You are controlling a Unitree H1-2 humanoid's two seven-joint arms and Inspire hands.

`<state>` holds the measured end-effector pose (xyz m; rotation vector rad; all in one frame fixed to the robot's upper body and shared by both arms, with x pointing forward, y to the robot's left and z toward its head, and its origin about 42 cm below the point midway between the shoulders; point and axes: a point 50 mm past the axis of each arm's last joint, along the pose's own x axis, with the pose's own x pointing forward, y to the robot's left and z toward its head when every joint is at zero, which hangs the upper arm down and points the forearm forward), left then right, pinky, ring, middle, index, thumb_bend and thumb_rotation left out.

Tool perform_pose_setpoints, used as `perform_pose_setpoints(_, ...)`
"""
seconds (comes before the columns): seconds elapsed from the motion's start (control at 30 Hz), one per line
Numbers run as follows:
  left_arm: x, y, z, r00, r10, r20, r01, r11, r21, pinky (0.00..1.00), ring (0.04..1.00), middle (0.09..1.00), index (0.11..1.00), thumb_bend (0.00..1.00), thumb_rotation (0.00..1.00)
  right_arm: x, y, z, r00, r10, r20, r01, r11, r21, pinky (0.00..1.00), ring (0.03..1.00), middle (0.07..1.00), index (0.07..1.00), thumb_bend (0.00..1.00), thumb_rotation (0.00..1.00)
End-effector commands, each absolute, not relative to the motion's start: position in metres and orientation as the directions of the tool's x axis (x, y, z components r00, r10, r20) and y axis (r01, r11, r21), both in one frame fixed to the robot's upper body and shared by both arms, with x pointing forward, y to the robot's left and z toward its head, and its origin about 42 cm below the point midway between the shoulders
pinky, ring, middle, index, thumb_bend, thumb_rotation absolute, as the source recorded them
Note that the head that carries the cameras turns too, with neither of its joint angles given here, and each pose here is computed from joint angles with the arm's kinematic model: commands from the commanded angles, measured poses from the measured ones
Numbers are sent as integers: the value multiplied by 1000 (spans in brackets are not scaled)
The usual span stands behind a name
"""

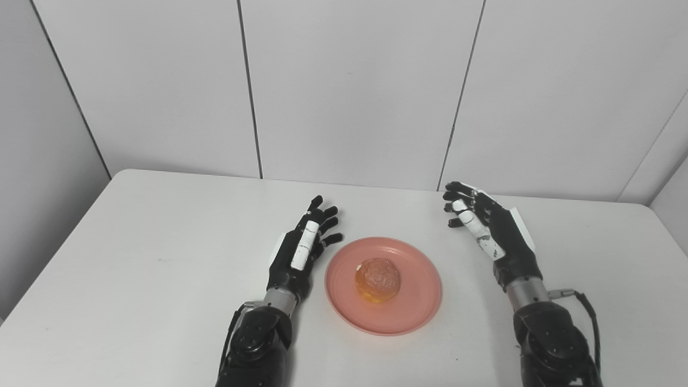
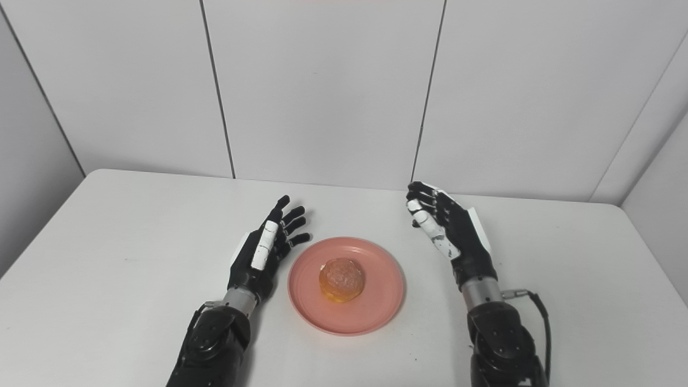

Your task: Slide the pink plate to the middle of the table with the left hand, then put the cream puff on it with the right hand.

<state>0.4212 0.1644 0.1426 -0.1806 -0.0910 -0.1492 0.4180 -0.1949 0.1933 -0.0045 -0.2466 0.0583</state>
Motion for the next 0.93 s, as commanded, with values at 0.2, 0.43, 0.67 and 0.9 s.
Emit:
perform_pose_setpoints(0.2, 417, 160, 144, 975, -29, 220, 26, 1000, 17, 989, 999, 997, 946, 880, 899, 420, -194, 172, 952, -113, 285, 29, 959, 283, 812, 837, 846, 847, 893, 952)
perform_pose_setpoints(0.43, 413, 157, 142, 972, -2, 234, -26, 993, 117, 986, 996, 1000, 996, 855, 915, 415, -188, 147, 964, -125, 233, 44, 944, 327, 884, 874, 883, 879, 902, 993)
perform_pose_setpoints(0.67, 412, 159, 138, 983, -20, 181, -4, 991, 132, 1000, 1000, 1000, 1000, 833, 911, 411, -182, 130, 975, -113, 191, 61, 964, 257, 889, 890, 883, 885, 878, 996)
perform_pose_setpoints(0.9, 411, 160, 135, 986, -22, 168, 1, 992, 123, 1000, 1000, 1000, 1000, 824, 915, 407, -180, 129, 983, -126, 136, 101, 979, 178, 881, 893, 889, 893, 784, 1000)
